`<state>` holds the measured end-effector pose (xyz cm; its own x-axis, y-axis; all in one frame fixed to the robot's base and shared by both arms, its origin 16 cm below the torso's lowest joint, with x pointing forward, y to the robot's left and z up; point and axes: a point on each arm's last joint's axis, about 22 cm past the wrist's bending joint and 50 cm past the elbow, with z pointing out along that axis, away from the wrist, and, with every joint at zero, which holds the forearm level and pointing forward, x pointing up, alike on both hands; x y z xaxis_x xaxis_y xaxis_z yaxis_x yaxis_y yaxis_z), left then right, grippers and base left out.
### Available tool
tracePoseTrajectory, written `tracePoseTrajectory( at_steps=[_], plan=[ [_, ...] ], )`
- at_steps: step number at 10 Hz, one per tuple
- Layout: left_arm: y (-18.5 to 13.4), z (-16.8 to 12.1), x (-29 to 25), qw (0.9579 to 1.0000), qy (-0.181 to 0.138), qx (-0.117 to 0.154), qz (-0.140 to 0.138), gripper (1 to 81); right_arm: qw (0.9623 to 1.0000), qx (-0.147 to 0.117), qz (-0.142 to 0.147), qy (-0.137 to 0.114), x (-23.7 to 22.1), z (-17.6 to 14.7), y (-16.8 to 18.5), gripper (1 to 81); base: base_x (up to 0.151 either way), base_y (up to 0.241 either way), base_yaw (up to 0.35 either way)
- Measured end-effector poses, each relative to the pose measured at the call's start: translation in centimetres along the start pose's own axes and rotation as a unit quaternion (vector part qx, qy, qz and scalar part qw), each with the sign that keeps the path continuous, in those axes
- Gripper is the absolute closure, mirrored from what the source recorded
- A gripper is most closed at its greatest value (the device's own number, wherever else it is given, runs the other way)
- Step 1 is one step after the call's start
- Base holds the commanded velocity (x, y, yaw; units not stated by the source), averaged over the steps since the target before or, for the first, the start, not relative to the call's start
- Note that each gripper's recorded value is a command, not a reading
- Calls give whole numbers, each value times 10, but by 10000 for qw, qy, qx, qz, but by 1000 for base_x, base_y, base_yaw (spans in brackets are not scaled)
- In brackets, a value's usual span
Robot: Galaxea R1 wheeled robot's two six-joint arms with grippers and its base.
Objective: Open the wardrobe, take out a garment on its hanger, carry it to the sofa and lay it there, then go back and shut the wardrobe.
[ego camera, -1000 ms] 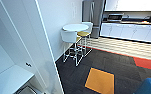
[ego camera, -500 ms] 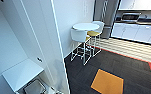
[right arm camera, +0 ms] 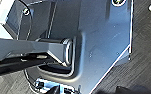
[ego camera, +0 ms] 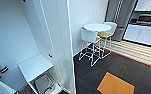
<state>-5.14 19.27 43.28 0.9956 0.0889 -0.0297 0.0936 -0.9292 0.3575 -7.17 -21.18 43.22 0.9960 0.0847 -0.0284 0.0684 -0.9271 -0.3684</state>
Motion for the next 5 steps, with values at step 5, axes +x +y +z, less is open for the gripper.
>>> tracePoseTrajectory(
  at_steps=[5],
  plan=[
    [2,1,1,10000,-2,-15,3,10,10000,-30,-3,-8,-2,-1,4,10,0,0,290]
  ],
)
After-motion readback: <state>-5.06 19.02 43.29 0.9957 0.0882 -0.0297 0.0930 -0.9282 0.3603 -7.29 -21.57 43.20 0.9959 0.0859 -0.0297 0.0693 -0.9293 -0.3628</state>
